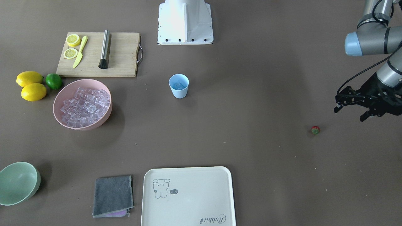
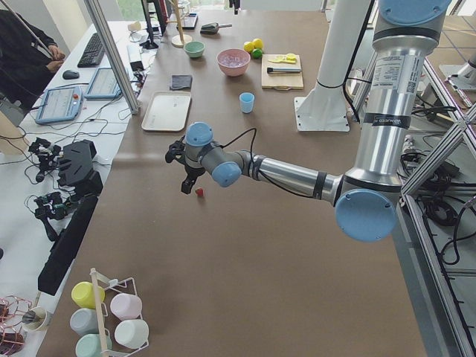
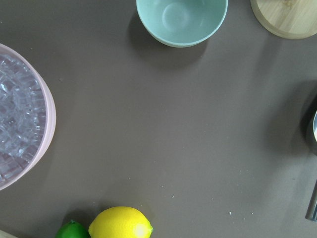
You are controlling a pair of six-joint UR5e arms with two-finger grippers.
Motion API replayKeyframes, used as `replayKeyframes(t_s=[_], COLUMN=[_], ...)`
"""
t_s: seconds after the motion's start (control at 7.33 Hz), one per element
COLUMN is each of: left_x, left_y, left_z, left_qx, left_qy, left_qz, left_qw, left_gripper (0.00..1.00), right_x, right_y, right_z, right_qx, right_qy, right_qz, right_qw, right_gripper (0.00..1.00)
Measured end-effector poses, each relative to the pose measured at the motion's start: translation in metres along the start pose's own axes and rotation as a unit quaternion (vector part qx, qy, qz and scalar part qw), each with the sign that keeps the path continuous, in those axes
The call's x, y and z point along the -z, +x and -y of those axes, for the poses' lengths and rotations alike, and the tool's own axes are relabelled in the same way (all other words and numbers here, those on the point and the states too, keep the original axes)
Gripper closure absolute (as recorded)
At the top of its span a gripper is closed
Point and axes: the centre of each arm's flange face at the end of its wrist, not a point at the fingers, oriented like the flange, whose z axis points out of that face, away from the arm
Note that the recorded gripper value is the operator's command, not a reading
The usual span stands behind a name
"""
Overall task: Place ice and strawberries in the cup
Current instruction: 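Move the left gripper toward the red strawberry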
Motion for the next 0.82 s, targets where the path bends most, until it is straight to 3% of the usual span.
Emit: replayKeyframes(t_s=[0.41,0.82], left_x=[-0.067,-0.091], left_y=[0.011,0.023], left_z=[0.008,-0.003], left_qx=[-0.034,-0.047], left_qy=[0.001,-0.015], left_qz=[-0.026,-0.035], left_qw=[0.9991,0.9981], left_gripper=[0.11,0.25], right_x=[0.002,0.004], right_y=[0.003,0.001], right_z=[-0.003,0.0], right_qx=[-0.001,-0.003], right_qy=[0.001,0.004], right_qz=[0.0,0.0], right_qw=[1.0,1.0], right_gripper=[0.0,0.0])
